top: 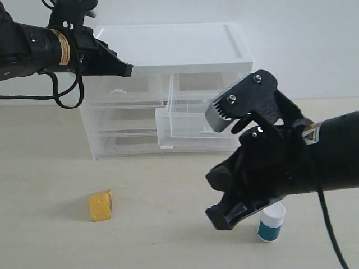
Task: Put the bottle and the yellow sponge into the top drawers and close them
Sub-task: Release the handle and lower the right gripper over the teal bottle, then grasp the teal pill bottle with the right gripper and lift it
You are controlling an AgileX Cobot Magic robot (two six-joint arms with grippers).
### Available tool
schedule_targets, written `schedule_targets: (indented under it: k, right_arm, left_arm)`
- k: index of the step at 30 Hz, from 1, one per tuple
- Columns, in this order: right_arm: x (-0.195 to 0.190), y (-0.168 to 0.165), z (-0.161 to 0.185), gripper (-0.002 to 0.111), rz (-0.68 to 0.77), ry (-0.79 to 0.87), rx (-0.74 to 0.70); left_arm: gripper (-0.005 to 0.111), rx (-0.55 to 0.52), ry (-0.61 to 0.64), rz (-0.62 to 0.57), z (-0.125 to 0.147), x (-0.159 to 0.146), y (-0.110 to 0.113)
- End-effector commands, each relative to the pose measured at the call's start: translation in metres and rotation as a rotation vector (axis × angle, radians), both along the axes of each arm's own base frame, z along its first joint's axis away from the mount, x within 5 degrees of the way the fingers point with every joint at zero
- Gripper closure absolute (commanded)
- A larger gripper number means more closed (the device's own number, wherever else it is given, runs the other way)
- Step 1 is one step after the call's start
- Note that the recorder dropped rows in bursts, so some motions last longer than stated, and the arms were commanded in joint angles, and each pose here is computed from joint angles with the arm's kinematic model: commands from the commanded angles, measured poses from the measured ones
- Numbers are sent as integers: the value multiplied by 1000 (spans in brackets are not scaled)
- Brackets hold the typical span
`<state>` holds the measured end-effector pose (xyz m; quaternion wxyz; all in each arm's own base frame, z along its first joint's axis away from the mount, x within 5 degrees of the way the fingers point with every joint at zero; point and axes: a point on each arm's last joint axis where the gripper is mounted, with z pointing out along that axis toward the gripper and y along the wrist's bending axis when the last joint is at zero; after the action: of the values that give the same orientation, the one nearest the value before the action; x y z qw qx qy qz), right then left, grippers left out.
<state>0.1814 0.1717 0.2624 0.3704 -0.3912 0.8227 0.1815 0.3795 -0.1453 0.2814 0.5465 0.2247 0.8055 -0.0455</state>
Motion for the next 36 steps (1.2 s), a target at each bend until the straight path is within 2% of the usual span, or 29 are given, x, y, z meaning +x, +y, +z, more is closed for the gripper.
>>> schedule_targets:
  k: [1, 3, 5, 9, 10, 14, 17, 24, 32, 34, 36]
  right_arm:
    - [5, -32, 0, 108, -2, 197, -150]
    - [10, -46, -2, 106, -53, 255, -169]
    - [11, -50, -4, 80, -61, 255, -195]
    - [14, -52, -7, 36, -56, 229, -235]
    - [16, -51, -9, 34, -58, 232, -240]
    - [31, -51, -25, 34, -77, 214, -307]
    - [45, -47, -41, 34, -136, 218, -314]
    - [64, -41, -78, 34, -156, 261, -362]
    - [73, -38, -98, 34, -193, 284, -367]
    - [73, -38, -100, 37, -192, 289, -370]
    - [73, -38, -101, 44, -193, 289, -371]
  left_arm:
    - [103, -10, -1, 1, 2, 0, -2]
    - [103, -10, -1, 1, 2, 0, -2]
    - [103, -10, -1, 1, 2, 0, -2]
    - [103, -10, -1, 1, 2, 0, -2]
    - [103, -10, -1, 1, 2, 0, -2]
    - [103, -10, -1, 1, 2, 0, -2]
    - [103, -10, -1, 1, 2, 0, -2]
    - [103, -10, -1, 1, 2, 0, -2]
    - [103, -10, -1, 1, 2, 0, -2]
    - [103, -10, -1, 1, 2, 0, -2]
    - [103, -10, -1, 1, 2, 0, -2]
